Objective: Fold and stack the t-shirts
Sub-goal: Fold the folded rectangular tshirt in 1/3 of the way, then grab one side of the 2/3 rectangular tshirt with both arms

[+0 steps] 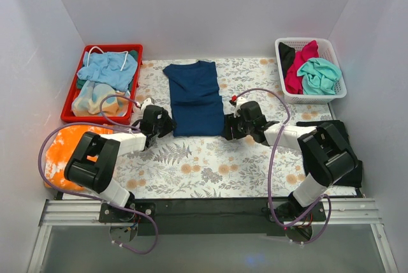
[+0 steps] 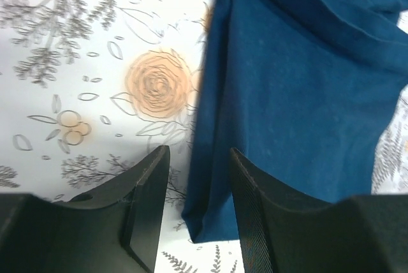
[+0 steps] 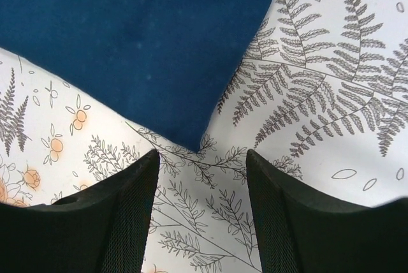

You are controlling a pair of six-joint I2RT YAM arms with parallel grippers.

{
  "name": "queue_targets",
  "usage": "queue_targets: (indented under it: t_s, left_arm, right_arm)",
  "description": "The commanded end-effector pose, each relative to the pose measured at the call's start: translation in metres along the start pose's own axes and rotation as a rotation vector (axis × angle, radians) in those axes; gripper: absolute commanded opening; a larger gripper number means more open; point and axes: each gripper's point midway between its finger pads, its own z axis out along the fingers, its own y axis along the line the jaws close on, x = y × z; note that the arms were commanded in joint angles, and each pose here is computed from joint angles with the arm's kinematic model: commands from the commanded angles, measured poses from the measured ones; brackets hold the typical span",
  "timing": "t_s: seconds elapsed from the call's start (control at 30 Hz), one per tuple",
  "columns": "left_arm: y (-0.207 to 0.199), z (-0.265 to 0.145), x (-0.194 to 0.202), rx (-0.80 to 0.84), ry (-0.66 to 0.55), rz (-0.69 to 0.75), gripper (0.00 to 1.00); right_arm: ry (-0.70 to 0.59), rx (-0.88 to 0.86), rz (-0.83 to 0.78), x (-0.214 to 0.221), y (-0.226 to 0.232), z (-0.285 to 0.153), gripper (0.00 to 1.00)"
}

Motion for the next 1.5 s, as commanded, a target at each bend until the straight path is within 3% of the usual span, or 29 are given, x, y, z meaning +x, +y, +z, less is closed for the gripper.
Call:
queue_targets:
  t_s: [0.0, 0.33, 0.6, 0.87, 1.17, 1.27, 1.33, 1.37, 1.4, 1.43, 1.47]
  left_arm:
    - [-0.007, -0.005, 0.014, 0.081, 0.051, 0.019, 0.41]
    - [-0.004, -0.022, 0.003, 0.070, -0.003, 0.026, 0.41]
    - [-0.025, -0.053, -0.012, 0.171, -0.047, 0.019, 0.41]
    - [-0.009, -0.043, 0.004, 0.110, 0.018, 0.035, 0.43]
    - [-0.013, -0.020, 0.046, 0.196, 0.174, 0.023, 0.44]
    - [-0.009, -0.020, 0.050, 0.179, 0.188, 0.019, 0.40]
    - [-0.001, -0.021, 0.050, 0.144, 0.183, 0.023, 0.36]
    - [0.001, -0.022, 0.051, 0.134, 0.184, 0.028, 0.30]
    - [0.005, -0.026, 0.052, 0.122, 0.188, 0.032, 0.26]
    - [0.009, -0.028, 0.053, 0.109, 0.185, 0.037, 0.20]
    - [0.011, -0.030, 0.054, 0.103, 0.191, 0.040, 0.09]
  right_arm:
    - [-0.061, -0.068, 0.013, -0.012, 0.014, 0.008, 0.62]
    - [-0.056, -0.069, 0.028, -0.008, 0.014, 0.019, 0.60]
    - [-0.055, -0.066, 0.035, -0.008, 0.014, 0.019, 0.59]
    - [-0.043, -0.072, 0.042, -0.005, 0.016, 0.022, 0.58]
    - [-0.023, -0.068, 0.050, 0.003, 0.015, 0.026, 0.57]
    - [-0.015, -0.067, 0.052, 0.006, 0.015, 0.026, 0.51]
    - [-0.013, -0.064, 0.050, 0.008, 0.014, 0.027, 0.40]
    - [-0.008, -0.062, 0.051, 0.010, 0.014, 0.027, 0.34]
    - [-0.005, -0.063, 0.052, 0.011, 0.014, 0.027, 0.20]
    - [-0.002, -0.062, 0.054, 0.013, 0.013, 0.027, 0.12]
    - [0.006, -0.063, 0.054, 0.016, 0.013, 0.026, 0.06]
